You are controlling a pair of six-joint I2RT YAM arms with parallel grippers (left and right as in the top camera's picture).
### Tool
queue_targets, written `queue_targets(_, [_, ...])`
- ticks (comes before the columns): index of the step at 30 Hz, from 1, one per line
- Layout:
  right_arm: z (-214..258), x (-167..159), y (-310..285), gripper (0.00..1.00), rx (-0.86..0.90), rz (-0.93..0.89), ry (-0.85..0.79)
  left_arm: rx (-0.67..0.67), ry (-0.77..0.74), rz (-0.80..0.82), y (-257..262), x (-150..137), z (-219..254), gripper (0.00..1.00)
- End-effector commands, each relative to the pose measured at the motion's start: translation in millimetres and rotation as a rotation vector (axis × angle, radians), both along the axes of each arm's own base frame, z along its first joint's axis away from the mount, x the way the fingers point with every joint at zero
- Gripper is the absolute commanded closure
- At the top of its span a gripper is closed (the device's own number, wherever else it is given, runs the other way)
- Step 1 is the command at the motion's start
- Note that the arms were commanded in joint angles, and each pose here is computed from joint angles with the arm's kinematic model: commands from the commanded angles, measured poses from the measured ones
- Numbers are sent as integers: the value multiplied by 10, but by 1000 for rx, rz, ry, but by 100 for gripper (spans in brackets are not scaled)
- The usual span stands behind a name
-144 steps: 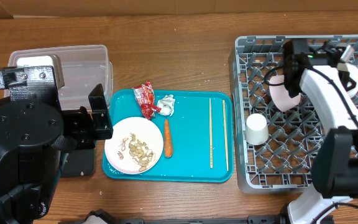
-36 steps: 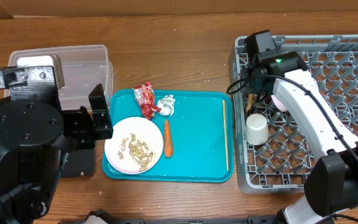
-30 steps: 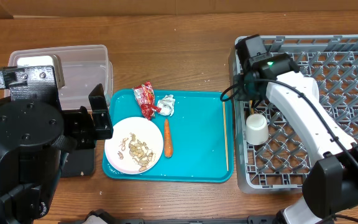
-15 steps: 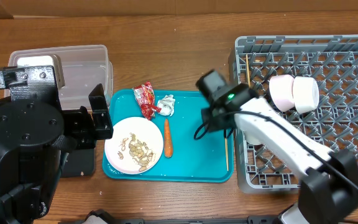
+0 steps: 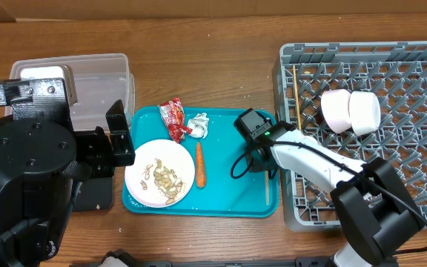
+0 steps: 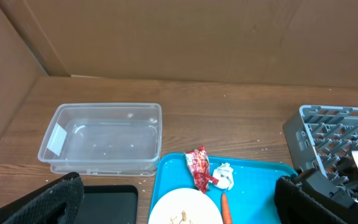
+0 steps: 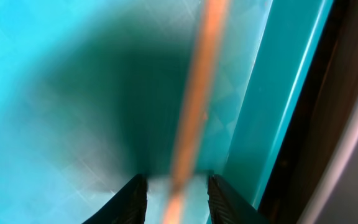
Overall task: Sort waste into correct bins and load items into the dishwasher
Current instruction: 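Grasp the second chopstick on the teal tray with the right gripper, then carry the chopstick to the rack's left edge and release it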
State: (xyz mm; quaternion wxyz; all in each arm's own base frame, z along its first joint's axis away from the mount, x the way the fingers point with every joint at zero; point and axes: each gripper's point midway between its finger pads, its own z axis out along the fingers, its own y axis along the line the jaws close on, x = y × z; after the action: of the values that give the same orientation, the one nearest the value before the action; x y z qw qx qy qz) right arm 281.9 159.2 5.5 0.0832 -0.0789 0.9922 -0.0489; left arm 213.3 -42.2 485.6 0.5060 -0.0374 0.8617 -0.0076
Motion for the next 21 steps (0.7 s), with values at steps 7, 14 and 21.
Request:
queue_targets(7, [-117, -252, 63, 96, 28, 51, 90, -14, -8, 32, 38, 11, 14, 0])
queue_targets(14, [543, -116, 332, 96, 68, 90, 36, -14, -8, 32, 38, 11, 14, 0])
queue_targets(21, [1696, 351, 321, 96, 165, 14, -222, -13, -8, 32, 38, 11, 14, 0])
